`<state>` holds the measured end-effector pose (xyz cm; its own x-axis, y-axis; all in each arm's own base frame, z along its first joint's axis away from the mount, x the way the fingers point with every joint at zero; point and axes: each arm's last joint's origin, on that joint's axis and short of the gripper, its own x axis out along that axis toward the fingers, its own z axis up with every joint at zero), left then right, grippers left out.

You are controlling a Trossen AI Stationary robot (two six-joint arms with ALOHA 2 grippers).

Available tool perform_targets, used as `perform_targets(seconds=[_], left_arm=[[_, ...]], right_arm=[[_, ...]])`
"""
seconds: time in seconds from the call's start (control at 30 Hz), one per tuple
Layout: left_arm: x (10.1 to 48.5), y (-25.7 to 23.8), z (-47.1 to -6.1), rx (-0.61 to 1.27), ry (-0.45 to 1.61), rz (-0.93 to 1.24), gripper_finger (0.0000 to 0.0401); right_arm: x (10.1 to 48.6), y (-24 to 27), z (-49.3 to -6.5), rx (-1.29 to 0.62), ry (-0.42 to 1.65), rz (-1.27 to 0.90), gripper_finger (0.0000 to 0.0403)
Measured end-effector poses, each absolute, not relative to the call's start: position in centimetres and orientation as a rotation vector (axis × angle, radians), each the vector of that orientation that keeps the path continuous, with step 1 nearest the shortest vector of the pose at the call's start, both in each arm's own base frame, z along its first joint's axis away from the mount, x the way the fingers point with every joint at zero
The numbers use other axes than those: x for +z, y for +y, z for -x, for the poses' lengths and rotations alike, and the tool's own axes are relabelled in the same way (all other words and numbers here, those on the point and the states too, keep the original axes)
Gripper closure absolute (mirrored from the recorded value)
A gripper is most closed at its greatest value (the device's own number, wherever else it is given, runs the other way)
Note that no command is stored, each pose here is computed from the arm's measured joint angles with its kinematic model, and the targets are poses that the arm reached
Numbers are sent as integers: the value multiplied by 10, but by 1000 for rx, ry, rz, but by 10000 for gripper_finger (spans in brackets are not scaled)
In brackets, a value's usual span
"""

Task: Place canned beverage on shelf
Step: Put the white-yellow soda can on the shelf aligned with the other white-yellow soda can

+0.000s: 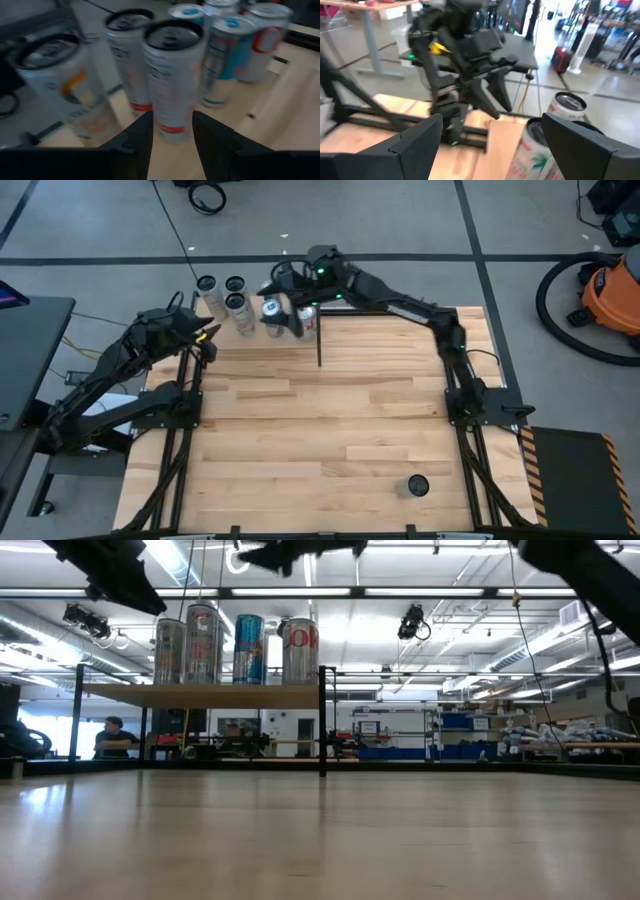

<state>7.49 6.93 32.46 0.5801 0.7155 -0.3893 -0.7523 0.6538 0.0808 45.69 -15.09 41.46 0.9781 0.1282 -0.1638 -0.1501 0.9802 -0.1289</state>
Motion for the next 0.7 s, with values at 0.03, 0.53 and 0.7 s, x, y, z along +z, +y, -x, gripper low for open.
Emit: perform_targets(seconds=[0.03,0.53,0.7], left_arm=[[324,68,-75,839,410,102,257],[324,67,-75,792,407,111,257],[324,67,-75,791,404,117,257]], right_arm=[[423,-144,-449,146,173,137,53],[467,-74,-357,-87,584,1,53],[459,-54,-342,-183,754,-112,53]])
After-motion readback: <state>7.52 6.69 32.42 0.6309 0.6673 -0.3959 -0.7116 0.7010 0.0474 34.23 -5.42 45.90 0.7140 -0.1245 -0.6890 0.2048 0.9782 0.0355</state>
